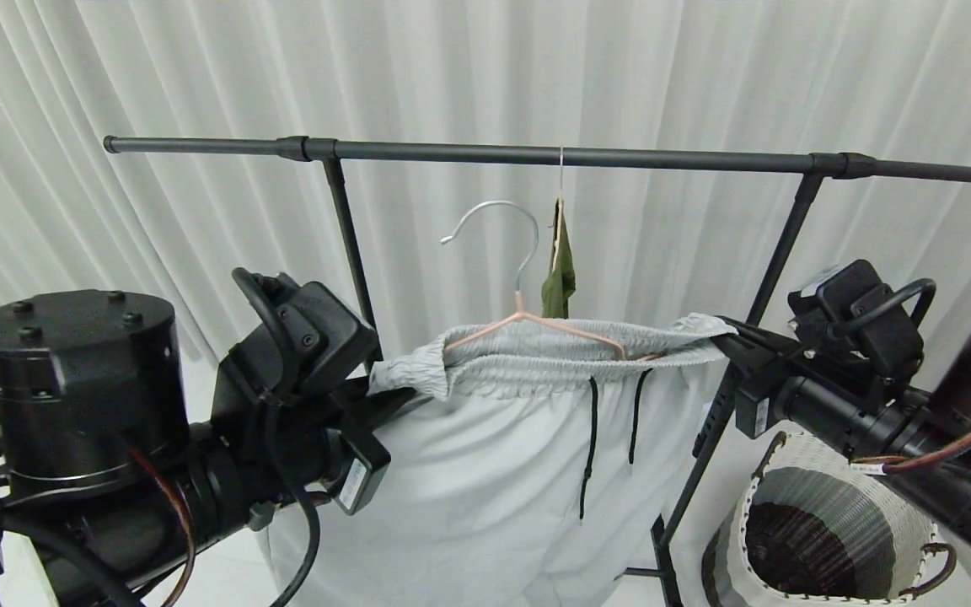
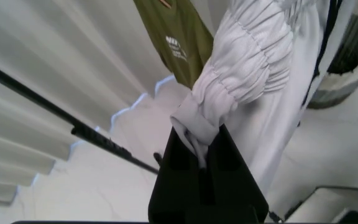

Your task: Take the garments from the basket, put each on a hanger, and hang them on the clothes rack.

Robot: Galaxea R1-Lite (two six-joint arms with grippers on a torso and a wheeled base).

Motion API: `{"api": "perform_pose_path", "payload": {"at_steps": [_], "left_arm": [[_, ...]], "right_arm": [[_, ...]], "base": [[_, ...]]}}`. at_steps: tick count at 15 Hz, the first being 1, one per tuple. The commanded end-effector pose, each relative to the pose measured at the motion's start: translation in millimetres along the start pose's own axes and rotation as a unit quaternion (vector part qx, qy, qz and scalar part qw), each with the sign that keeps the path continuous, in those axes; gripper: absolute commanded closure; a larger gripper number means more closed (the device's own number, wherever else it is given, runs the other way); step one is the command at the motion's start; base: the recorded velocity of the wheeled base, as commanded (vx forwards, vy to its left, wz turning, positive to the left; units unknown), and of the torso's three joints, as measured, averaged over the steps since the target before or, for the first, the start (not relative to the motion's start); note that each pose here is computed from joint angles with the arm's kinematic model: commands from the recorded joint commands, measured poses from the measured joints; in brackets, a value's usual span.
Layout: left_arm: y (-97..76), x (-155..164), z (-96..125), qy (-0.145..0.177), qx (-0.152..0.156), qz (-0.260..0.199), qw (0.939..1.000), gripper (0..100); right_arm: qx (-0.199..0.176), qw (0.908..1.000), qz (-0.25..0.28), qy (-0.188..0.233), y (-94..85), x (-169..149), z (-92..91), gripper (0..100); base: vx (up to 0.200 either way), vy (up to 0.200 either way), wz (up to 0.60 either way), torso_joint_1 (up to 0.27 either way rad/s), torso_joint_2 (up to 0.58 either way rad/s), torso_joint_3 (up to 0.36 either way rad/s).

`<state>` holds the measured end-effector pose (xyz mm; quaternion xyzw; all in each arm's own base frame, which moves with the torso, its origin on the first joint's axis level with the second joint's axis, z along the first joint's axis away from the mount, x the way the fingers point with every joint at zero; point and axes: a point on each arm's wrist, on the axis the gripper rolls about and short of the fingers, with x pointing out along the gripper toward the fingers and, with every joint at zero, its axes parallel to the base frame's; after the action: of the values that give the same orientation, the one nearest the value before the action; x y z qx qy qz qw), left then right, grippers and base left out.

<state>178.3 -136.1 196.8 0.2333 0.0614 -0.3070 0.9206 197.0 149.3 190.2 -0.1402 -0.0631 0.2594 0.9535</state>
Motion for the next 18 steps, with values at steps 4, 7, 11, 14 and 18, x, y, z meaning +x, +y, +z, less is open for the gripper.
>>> {"api": "perform_pose_path", "payload": {"at_steps": [4, 7, 11, 14, 18], "left_arm": [[-1.1, 10, 14, -0.026, 0.002, 0.003, 0.9996, 100], [1.8, 20, 25, -0.048, -0.002, 0.027, 0.9985, 100], [-1.9, 22, 33, -0.070, -0.003, 0.037, 0.9969, 100], [-1.7, 22, 36, -0.074, -0.004, 0.038, 0.9965, 100], [0.7, 21, 41, -0.086, -0.007, 0.042, 0.9954, 100]], "right_arm": [[-0.019, 0.9983, 0.049, -0.025, 24.5, -2, 12.6, 100], [-0.031, 0.9977, 0.054, -0.026, 27.5, -2, 13.0, 100], [-0.033, 0.9978, 0.052, -0.024, 27.5, -2, 12.7, 100], [-0.036, 0.9976, 0.058, -0.007, 26.6, -7, 11.7, 100], [-0.037, 0.9974, 0.062, 0.005, 23.2, -14, 12.7, 0]], "base": [[0.000, 0.000, 0.00, 0.000, 0.00, 0.000], [0.000, 0.000, 0.00, 0.000, 0.00, 0.000], [0.000, 0.000, 0.00, 0.000, 0.00, 0.000], [0.000, 0.000, 0.00, 0.000, 0.00, 0.000], [0.000, 0.000, 0.00, 0.000, 0.00, 0.000]]}}
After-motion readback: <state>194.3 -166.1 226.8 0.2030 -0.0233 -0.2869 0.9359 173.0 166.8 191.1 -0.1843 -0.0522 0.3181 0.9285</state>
